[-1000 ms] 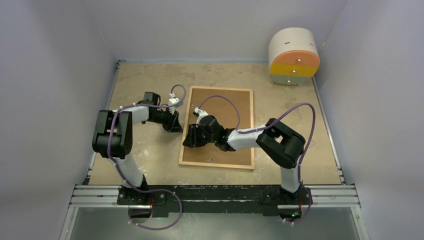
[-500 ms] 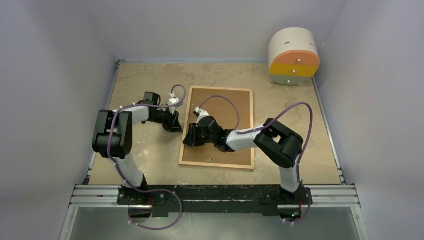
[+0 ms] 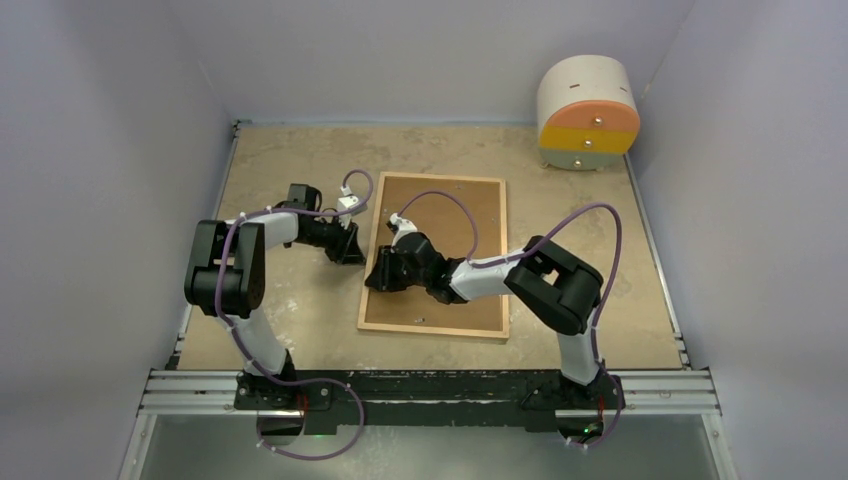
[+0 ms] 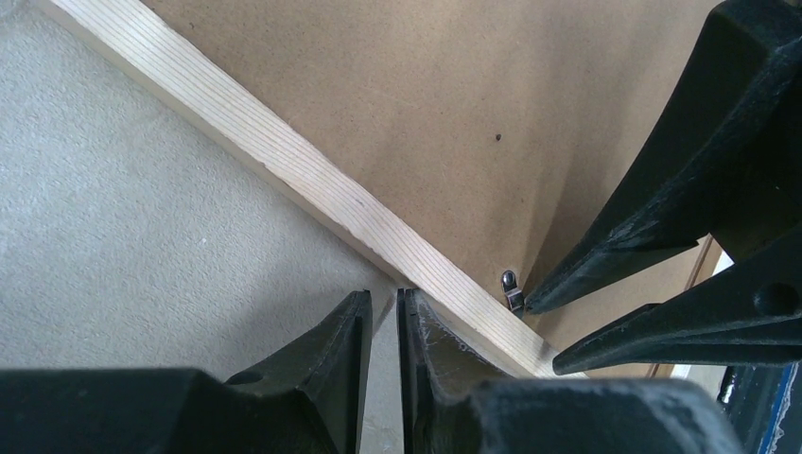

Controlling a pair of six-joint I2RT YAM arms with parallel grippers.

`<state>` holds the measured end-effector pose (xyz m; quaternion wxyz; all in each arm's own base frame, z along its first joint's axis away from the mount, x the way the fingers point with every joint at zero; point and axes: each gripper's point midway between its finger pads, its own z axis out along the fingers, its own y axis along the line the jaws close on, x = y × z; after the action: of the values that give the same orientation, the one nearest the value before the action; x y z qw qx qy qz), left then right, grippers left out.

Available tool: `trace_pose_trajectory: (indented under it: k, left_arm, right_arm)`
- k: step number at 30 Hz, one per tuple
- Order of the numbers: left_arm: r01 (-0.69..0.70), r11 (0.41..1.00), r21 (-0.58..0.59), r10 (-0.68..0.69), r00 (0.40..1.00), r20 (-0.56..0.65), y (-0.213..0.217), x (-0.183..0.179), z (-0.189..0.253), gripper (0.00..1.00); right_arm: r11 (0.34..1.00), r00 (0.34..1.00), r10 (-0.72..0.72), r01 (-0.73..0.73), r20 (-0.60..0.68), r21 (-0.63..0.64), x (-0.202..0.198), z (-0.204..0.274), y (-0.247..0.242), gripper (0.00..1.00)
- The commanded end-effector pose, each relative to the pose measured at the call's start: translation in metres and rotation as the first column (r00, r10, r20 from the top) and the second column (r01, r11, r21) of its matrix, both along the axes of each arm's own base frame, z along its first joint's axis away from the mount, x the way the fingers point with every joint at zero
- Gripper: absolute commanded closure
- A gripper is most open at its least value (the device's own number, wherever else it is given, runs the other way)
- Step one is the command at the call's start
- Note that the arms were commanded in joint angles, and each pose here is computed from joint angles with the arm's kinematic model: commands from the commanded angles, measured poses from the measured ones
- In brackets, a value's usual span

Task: Put the photo into the frame
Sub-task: Install the photo frame at the center of the board.

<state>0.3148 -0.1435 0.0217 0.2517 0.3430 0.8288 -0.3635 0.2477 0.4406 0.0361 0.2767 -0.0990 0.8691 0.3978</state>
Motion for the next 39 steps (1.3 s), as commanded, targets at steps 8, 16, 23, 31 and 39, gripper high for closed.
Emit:
trace_pose_trajectory:
  k: [8,16,23,31,39]
  left_arm:
    - [0.048,0.999,0.009,-0.048,0.999,0.019,-0.006,-0.007,0.001,0.81]
    - [0.052,0.999,0.013,-0.052,0.998,0.021,-0.006,-0.009,0.0,0.81]
    - [0.051,0.999,0.006,-0.051,0.998,0.024,-0.007,-0.009,0.003,0.83]
    - [0.051,0.999,0.008,-0.052,0.998,0.023,-0.007,-0.009,0.002,0.84]
    - [0.053,0.999,0.01,-0.054,0.998,0.025,-0.006,-0.009,0.001,0.85]
  right_arm:
    - [0.996,0.998,-0.065,0.065,0.003,-0.064,0.011,-0.019,-0.007,0.69]
    - [0.993,0.995,-0.083,0.088,0.061,-0.076,0.023,-0.014,-0.007,0.7]
    - [0.999,0.991,-0.046,0.049,0.123,-0.021,0.018,0.015,-0.009,0.66]
    - [0.999,0.997,-0.033,0.036,0.071,-0.028,0.001,0.008,-0.023,0.63]
    - [1.0,0.998,-0.002,0.003,0.057,-0.027,0.003,0.003,-0.009,0.63]
